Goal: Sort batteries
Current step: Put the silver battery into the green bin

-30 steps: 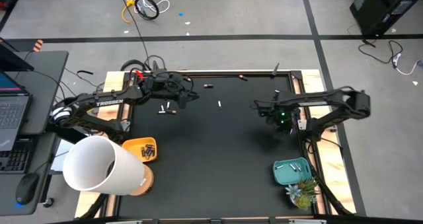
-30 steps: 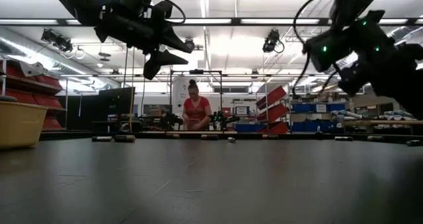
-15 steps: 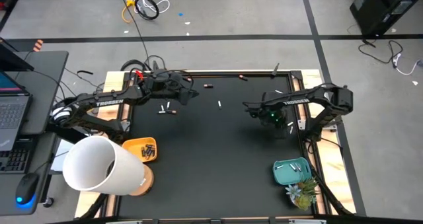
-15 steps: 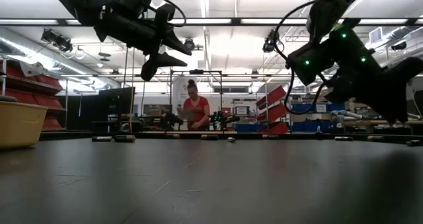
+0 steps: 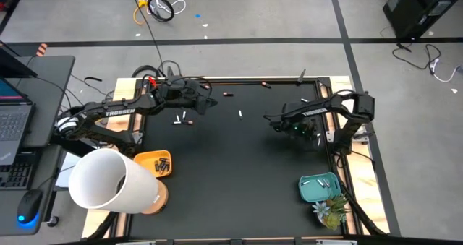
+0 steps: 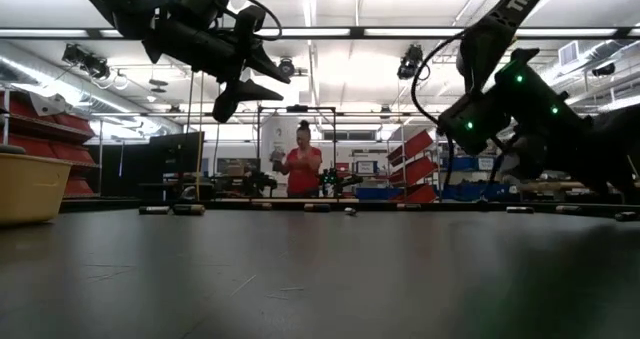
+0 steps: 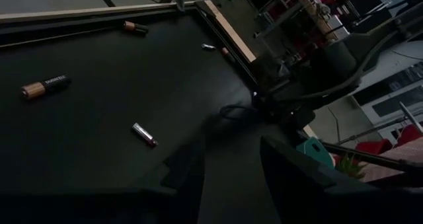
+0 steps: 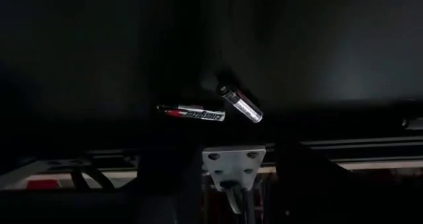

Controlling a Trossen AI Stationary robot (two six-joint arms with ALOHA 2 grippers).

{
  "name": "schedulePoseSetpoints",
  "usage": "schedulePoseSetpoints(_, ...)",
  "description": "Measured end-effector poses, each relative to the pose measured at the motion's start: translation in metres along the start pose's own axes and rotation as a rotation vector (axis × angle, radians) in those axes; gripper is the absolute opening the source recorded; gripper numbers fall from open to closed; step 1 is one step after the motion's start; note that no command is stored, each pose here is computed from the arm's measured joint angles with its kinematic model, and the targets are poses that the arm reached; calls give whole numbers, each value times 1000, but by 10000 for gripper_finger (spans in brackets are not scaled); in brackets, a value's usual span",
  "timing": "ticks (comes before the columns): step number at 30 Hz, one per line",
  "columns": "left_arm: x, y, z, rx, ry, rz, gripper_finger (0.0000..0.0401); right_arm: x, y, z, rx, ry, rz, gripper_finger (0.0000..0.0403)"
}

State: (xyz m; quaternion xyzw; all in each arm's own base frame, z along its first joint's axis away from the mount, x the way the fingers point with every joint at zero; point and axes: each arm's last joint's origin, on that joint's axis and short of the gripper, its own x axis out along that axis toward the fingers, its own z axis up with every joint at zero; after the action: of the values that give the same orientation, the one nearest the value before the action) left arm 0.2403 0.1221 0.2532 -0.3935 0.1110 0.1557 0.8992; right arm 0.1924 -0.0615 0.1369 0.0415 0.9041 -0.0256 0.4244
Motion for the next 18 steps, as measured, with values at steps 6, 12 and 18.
schedulePoseSetpoints(6,0,-1,0,-19,-2,-13,160,11,-1,7,-23,51,-49,201)
schedulePoseSetpoints(12,0,-2,1,-18,-11,-24,160,17,-2,10,-47,31,-74,204)
schedulePoseSetpoints(18,0,-4,2,-11,-23,-38,160,28,0,9,-65,30,-68,202)
